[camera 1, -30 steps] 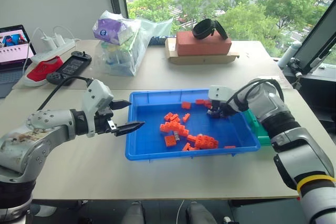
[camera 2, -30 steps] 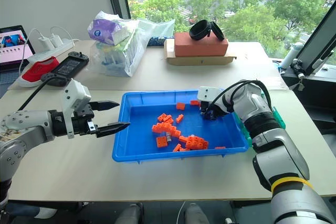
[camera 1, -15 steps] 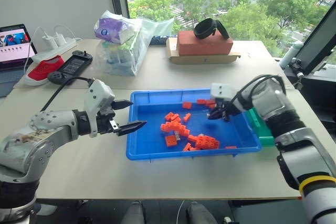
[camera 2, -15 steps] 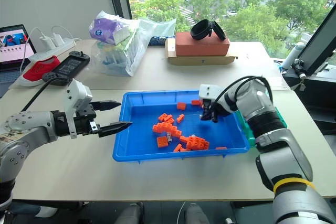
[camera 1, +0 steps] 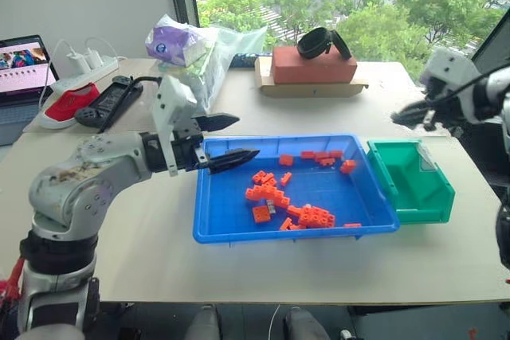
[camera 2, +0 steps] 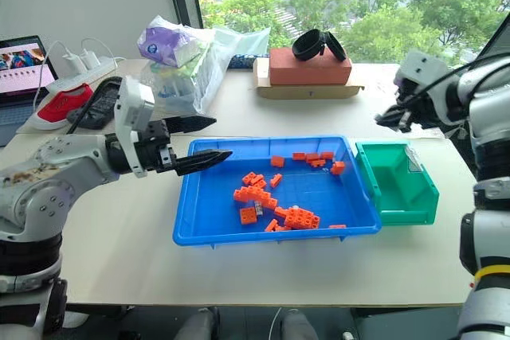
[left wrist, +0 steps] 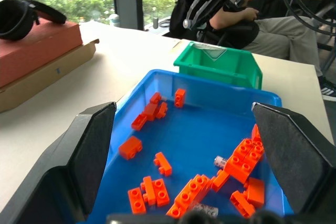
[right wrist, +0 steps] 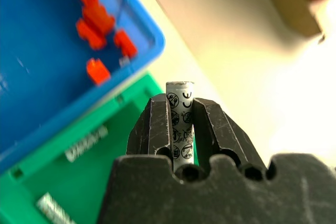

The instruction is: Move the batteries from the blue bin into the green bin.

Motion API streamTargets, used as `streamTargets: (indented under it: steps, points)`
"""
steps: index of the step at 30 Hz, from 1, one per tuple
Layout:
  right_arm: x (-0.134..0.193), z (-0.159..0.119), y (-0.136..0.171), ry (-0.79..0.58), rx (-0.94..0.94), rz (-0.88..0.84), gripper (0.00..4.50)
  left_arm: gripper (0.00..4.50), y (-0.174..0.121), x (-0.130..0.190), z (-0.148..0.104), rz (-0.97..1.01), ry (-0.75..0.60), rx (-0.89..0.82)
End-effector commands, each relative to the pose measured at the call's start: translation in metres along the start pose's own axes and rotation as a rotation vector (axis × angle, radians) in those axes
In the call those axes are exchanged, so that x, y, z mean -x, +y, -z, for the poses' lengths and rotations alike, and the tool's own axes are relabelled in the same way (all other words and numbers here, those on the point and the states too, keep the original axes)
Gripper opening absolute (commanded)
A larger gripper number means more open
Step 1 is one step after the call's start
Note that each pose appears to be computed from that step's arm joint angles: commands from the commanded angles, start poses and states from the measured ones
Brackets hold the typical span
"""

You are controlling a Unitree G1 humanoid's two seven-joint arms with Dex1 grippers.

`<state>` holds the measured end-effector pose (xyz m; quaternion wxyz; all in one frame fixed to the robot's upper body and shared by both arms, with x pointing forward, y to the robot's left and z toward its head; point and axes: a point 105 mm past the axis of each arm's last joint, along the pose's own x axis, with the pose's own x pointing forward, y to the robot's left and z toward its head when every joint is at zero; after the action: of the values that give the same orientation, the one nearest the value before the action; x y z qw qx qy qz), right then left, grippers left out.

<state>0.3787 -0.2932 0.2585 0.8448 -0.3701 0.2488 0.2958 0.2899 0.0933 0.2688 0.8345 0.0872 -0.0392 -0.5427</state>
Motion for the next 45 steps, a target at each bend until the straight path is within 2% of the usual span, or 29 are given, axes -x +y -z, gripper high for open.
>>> streamTargets:
  steps: [1, 6, 8, 10, 11, 16, 20, 25, 27, 32, 36, 39, 42, 45]
  points:
    - [-0.003, 0.015, 0.006, 0.025, -0.025, -0.016, 0.27, 4.50, -0.005, -0.006, -0.004, 0.043, 0.002, -0.034]
    - [-0.021, 0.046, 0.026, 0.107, -0.081, -0.079, 0.27, 4.50, -0.007, -0.008, -0.001, 0.066, 0.018, -0.034]
    - [-0.028, 0.049, 0.035, 0.106, -0.093, -0.112, 0.27, 4.50, -0.008, -0.009, 0.000, 0.070, 0.025, -0.039]
    - [-0.030, 0.045, 0.034, 0.095, -0.099, -0.094, 1.27, 4.50, -0.006, -0.008, 0.000, 0.054, 0.027, -0.046]
    - [-0.030, 0.044, 0.033, 0.093, -0.095, -0.087, 1.46, 4.50, -0.005, -0.008, 0.000, 0.049, 0.029, -0.049]
    - [-0.013, 0.026, 0.024, 0.076, -0.021, -0.056, 3.24, 4.50, -0.007, -0.007, 0.007, 0.055, 0.077, -0.055]
    - [0.010, -0.005, 0.023, 0.014, 0.079, -0.069, 4.43, 4.50, -0.011, -0.004, 0.012, 0.062, 0.116, -0.062]
    - [0.032, -0.054, 0.045, -0.124, 0.270, -0.186, 4.43, 4.50, -0.011, 0.003, 0.017, 0.061, 0.156, -0.087]
    - [0.032, -0.070, 0.071, -0.181, 0.334, -0.315, 4.43, 4.50, -0.012, 0.006, 0.024, 0.075, 0.198, -0.118]
    - [0.015, -0.081, 0.107, -0.197, 0.428, -0.478, 4.43, 4.50, -0.019, 0.012, 0.028, 0.121, 0.220, -0.113]
    - [-0.005, -0.081, 0.124, -0.210, 0.394, -0.543, 4.43, 4.50, -0.020, 0.017, 0.028, 0.116, 0.221, -0.115]
    - [-0.009, -0.080, 0.149, -0.219, 0.323, -0.648, 4.43, 4.50, -0.022, 0.020, 0.028, 0.107, 0.220, -0.105]
    - [-0.007, -0.093, 0.164, -0.269, 0.232, -0.708, 4.43, 4.50, -0.023, 0.021, 0.029, 0.100, 0.221, -0.098]
    - [-0.009, -0.103, 0.168, -0.294, 0.178, -0.681, 4.43, 4.50, -0.023, 0.021, 0.031, 0.091, 0.223, -0.094]
